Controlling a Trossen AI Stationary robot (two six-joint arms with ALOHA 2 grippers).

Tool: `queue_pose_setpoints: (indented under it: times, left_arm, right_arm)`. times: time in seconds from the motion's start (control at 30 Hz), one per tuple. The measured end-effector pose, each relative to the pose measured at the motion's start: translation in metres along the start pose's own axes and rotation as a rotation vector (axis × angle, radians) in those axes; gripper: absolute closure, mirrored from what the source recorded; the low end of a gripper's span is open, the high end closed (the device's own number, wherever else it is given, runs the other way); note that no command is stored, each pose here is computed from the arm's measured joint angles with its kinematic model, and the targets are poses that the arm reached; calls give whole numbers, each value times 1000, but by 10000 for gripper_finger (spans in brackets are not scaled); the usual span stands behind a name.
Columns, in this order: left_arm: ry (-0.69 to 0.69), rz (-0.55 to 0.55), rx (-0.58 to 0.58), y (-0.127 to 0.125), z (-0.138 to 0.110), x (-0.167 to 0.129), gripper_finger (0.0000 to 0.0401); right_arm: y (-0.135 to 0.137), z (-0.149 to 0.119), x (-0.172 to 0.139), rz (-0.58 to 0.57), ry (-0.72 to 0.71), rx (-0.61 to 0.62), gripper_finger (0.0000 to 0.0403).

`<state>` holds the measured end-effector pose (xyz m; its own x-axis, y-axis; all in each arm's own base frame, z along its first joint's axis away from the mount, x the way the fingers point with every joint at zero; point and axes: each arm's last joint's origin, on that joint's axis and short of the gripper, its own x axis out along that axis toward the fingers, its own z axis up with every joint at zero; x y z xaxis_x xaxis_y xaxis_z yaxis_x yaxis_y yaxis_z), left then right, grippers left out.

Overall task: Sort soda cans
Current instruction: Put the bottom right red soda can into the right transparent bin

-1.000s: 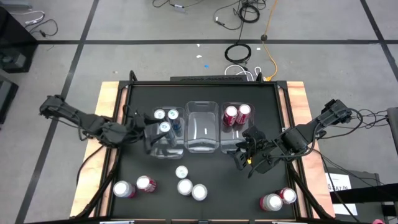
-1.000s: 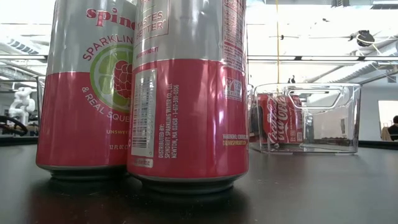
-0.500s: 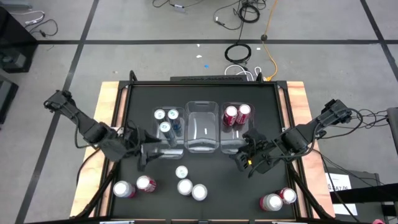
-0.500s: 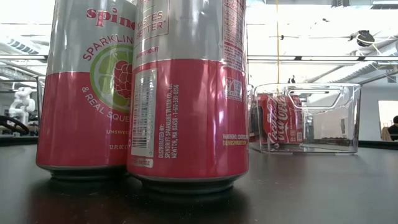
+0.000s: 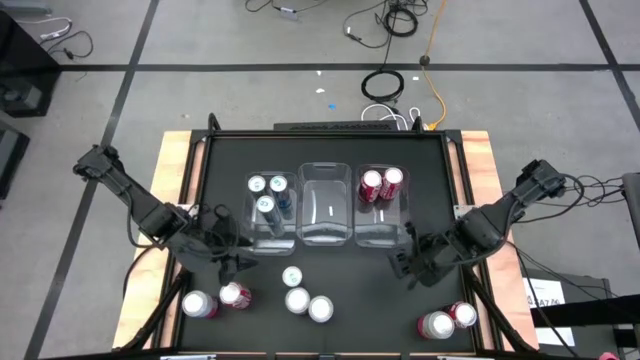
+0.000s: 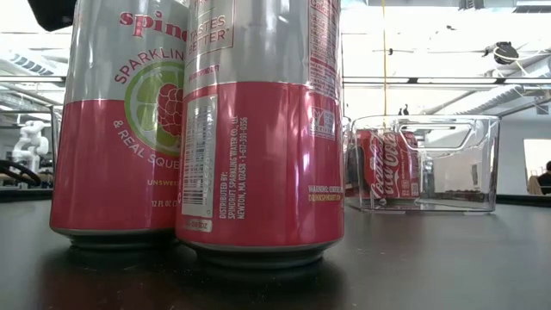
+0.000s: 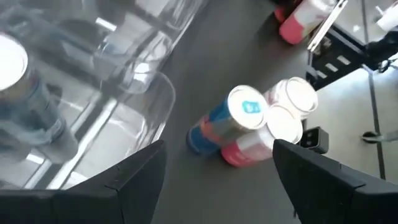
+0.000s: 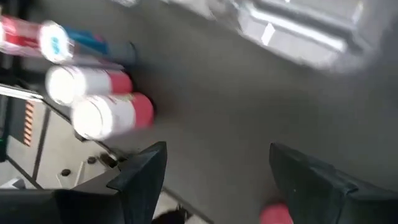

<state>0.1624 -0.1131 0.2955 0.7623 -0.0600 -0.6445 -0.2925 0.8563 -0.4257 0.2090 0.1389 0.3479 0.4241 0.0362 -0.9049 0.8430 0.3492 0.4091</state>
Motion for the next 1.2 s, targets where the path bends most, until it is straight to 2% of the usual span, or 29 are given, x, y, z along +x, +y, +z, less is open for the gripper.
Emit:
queue_pose_setpoints:
  times: [0.2, 0.43, 0.67, 1.07, 1.2]
  left_arm:
    - [21, 5, -1, 1, -1, 0, 97]
    - [22, -1, 21, 0, -1, 0, 97]
    - [21, -2, 44, 0, -1, 0, 97]
    - [-27, -74, 2, -7, 4, 0, 97]
    - [-44, -98, -13, -10, 6, 0, 97]
  right_arm:
    - [-14, -25, -6, -81, 56, 111, 126]
    - [-27, -53, -15, -150, 177, 73, 126]
    - [-40, -68, -21, -231, 304, -105, 126]
    - [-55, -91, -30, -184, 372, -530, 126]
    - [-65, -101, -24, -191, 384, -657, 126]
